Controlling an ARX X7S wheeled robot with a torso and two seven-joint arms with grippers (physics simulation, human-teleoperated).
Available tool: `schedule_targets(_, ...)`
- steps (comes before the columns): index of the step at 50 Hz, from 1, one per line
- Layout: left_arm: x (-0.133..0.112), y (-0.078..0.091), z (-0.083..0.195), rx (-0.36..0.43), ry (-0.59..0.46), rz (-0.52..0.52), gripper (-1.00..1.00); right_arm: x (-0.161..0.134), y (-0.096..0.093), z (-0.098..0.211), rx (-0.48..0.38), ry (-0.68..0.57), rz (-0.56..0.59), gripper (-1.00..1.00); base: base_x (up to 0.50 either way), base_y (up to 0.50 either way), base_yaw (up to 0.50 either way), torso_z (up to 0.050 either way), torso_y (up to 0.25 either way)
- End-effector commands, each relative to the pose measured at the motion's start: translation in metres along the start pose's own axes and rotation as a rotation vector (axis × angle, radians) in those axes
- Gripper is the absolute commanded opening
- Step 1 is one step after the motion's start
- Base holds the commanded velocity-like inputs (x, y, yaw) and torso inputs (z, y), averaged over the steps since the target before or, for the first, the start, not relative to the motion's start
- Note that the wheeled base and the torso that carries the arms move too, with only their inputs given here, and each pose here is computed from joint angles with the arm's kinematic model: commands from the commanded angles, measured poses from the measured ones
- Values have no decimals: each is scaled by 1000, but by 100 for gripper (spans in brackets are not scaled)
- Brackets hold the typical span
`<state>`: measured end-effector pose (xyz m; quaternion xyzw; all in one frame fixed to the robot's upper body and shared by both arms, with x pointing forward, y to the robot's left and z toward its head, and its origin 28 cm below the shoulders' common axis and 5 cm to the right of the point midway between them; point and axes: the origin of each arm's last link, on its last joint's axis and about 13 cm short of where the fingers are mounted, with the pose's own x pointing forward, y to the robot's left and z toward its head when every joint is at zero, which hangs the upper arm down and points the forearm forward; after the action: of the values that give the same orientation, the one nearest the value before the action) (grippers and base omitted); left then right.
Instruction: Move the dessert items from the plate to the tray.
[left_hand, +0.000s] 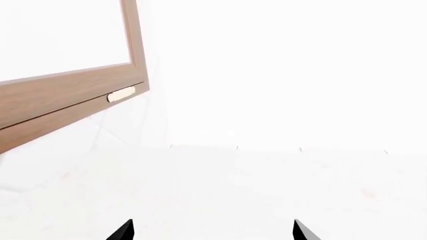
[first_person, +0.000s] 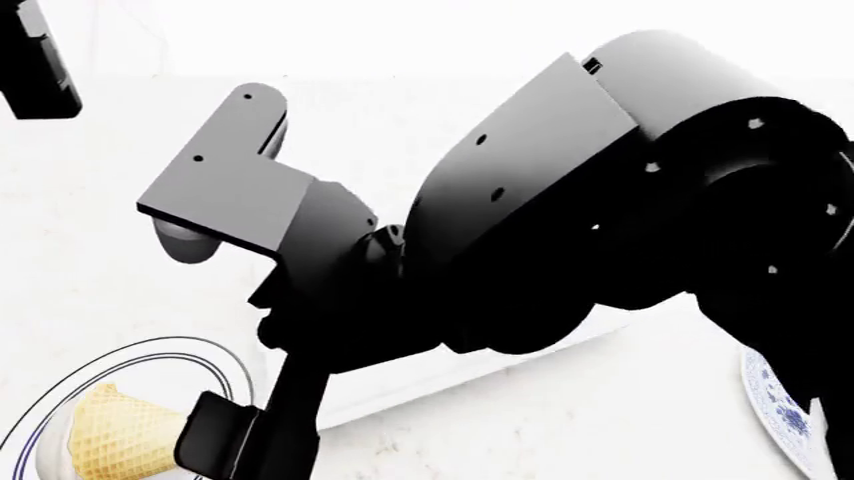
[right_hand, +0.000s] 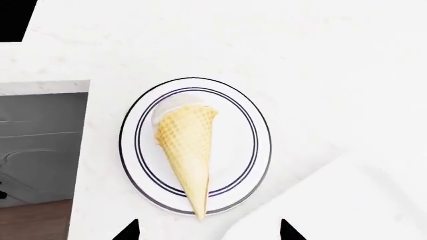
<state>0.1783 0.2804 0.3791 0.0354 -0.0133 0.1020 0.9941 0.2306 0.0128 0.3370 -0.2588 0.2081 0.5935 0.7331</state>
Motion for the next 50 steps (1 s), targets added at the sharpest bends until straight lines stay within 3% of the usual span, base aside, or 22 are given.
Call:
schedule_targets(1,-2,2,0,-8,-1,3,100,26,-1,2,-17,-13,44,100,0,0,0,0,0)
schedule_targets(14,-1,5,0,-13,-6,14,100,46,2,4,-34,-31,83,100,0,0,0,0,0)
schedule_targets(50,-7,7,-4,-25,-10,14,100,95,-12,0,-19,-19,93,100,0,0,0,0,0)
